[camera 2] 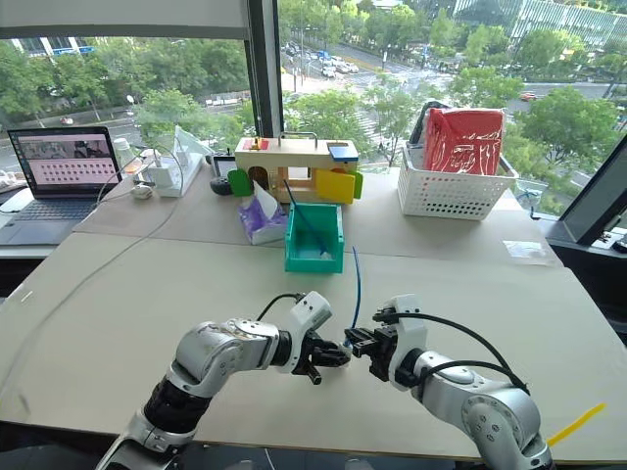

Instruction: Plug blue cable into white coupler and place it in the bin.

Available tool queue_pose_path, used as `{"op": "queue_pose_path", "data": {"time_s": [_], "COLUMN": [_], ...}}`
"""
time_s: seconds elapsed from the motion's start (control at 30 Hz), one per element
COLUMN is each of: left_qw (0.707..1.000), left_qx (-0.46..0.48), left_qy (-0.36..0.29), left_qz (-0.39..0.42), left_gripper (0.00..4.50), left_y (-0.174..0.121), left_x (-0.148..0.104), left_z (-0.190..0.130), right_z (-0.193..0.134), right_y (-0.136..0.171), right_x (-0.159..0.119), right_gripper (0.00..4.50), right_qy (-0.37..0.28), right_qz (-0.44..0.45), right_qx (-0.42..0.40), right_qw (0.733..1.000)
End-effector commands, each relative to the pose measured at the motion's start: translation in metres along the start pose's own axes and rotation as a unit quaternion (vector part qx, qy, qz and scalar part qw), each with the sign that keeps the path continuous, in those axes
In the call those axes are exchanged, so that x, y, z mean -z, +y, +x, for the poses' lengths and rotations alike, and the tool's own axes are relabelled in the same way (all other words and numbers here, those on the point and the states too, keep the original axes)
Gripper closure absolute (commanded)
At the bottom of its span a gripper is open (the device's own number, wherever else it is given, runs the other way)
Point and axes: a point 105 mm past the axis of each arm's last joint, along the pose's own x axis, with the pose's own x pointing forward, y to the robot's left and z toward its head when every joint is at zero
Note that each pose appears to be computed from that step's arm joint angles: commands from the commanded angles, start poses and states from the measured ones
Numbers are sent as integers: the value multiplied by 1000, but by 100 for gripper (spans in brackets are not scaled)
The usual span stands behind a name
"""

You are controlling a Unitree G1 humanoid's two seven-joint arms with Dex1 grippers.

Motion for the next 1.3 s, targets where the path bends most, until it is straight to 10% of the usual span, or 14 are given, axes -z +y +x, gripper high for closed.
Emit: {"op": "queue_pose_path", "data": {"time_s": [0.03, 0.17, 0.2, 0.47, 0.83, 1.3], "left_qw": [999, 998, 998, 994, 987, 986], "left_qx": [-34, -9, 5, 25, 11, -66], "left_qy": [-4, -1, -15, -54, -91, -144], "left_qz": [37, 61, 56, 87, 132, 49], "left_gripper": [388, 388, 288, 8, 8, 8], "left_y": [10, 6, 4, 19, 55, 66], "left_x": [-7, -3, -6, -8, 10, 46], "left_z": [-2, -3, -4, -25, -93, -141], "right_z": [4, 4, 3, -20, -40, 70], "right_y": [9, 7, 6, -7, 0, 3], "right_x": [88, 56, 49, -25, -170, -263], "right_gripper": [450, 450, 450, 450, 450, 450], "right_qy": [181, 114, 101, -21, -190, -218], "right_qz": [57, 67, 66, 85, 37, -92], "right_qx": [-27, -28, -26, -17, -56, -53], "right_qw": [981, 991, 992, 996, 979, 970]}}
